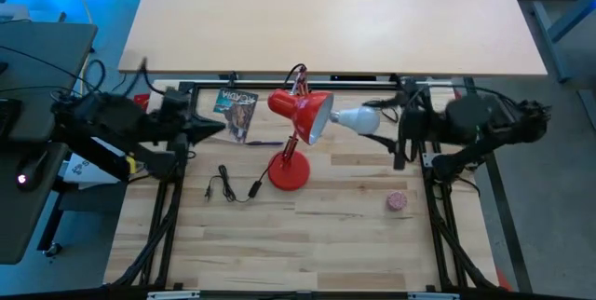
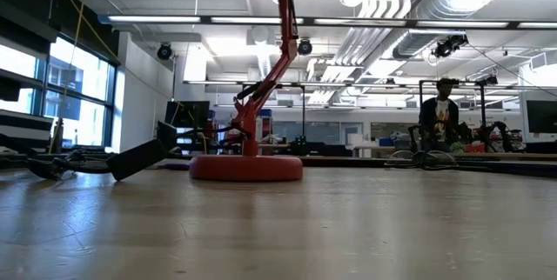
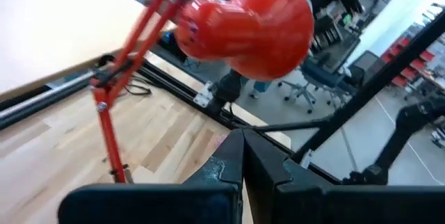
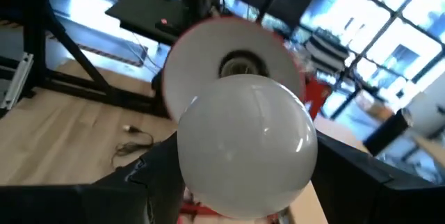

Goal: Screw lightbulb
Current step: Insert the lightbulb on the lamp

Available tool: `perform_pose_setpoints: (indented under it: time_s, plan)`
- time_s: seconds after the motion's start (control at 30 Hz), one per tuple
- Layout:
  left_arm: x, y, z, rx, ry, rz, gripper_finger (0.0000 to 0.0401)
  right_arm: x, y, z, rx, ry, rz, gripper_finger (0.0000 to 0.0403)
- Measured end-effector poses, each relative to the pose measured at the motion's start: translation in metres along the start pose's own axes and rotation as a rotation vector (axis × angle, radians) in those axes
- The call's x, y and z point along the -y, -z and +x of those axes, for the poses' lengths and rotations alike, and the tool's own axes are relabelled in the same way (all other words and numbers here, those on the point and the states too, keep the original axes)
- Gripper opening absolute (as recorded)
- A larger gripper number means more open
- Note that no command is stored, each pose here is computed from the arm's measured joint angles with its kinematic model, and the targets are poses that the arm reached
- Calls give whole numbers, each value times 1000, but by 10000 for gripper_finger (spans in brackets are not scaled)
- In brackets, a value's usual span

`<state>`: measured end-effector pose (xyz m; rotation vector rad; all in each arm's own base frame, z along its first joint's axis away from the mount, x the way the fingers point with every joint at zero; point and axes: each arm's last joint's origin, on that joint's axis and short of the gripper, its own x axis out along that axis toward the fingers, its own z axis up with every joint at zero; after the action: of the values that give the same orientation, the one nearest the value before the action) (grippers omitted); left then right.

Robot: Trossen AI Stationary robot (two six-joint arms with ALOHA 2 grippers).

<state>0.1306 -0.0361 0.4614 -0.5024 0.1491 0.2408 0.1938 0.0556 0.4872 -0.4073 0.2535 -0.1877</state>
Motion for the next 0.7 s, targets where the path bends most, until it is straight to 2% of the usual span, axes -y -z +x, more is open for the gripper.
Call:
perform_pose_setpoints:
  time_s: [0.1, 0.23, 0.33, 0.47, 0.53, 0.6, 0.7]
  plan:
    - [-5, -3, -7, 36, -28, -4, 0, -22, 4, -4, -81, 33, 28, 250]
    - [-7, -5, -8, 74, -76, 6, 0, -53, 21, 8, -129, 116, 36, 250]
    - [-6, -5, -4, 98, -119, -7, 0, -55, 33, 16, -98, 195, -17, 250]
    - [-1, -5, 8, 125, -136, -70, 0, -39, 28, 11, 83, 226, -50, 250]
    - [3, -6, 17, 141, -139, -86, 0, -32, 24, 6, 157, 242, -119, 250]
    - [8, -6, 28, 157, -132, -101, 0, -33, 25, 6, 153, 235, -239, 250]
    - [14, -5, 47, 175, -138, -116, 0, -41, 29, 12, 137, 165, -410, 250]
